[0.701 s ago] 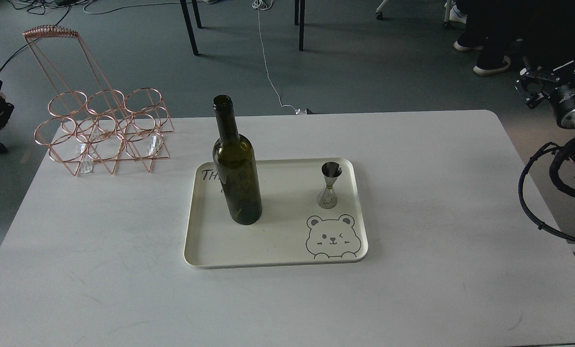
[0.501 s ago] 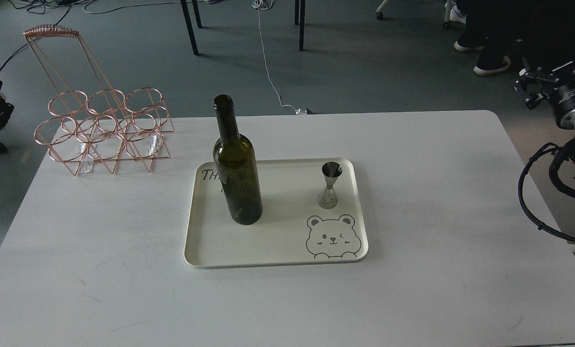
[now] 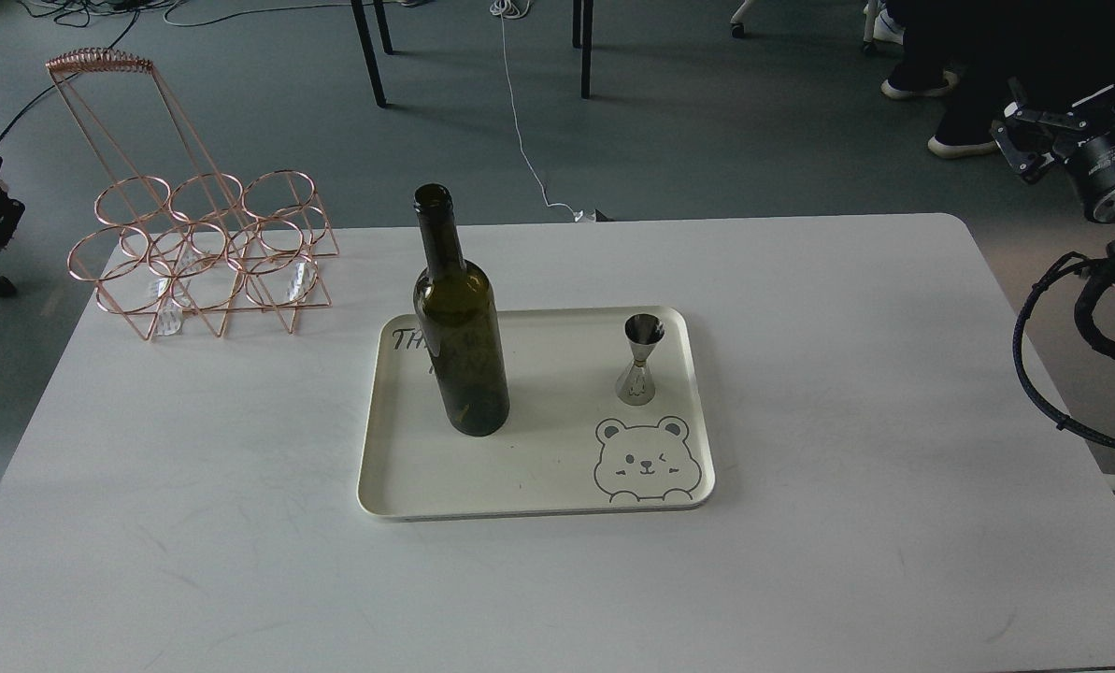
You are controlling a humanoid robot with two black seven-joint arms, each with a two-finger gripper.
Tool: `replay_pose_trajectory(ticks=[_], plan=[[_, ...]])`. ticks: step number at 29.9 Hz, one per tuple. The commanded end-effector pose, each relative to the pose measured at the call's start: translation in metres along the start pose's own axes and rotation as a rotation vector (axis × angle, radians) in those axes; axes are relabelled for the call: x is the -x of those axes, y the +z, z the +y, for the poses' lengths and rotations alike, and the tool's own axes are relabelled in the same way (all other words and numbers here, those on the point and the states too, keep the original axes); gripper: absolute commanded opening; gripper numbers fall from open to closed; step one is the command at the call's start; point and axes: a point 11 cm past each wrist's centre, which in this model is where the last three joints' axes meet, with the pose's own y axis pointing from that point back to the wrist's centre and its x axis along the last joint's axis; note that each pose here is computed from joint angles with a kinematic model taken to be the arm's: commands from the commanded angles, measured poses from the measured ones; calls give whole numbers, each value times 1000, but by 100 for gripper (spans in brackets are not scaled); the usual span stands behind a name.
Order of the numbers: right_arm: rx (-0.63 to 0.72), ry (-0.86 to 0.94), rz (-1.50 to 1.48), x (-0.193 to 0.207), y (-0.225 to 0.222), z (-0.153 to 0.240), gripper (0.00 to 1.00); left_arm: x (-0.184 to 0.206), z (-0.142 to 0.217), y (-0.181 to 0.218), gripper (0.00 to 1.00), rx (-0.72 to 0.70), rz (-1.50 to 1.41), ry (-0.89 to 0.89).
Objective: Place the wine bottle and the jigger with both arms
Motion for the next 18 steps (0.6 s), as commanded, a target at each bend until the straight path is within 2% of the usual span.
replay_pose_trajectory(ticks=[1, 5, 11, 18], plan=[[93, -127, 142, 30, 1, 0, 99, 3, -2, 3, 99, 2, -4, -8], [220, -302, 423, 65, 9, 7, 99, 4, -3, 3, 99, 4, -1, -9], [348, -556, 666, 113, 42, 33, 99, 4, -2, -1, 99, -8, -7, -10], [484, -836, 999, 131, 101, 79, 99, 2, -2, 3, 99, -4, -13, -7]])
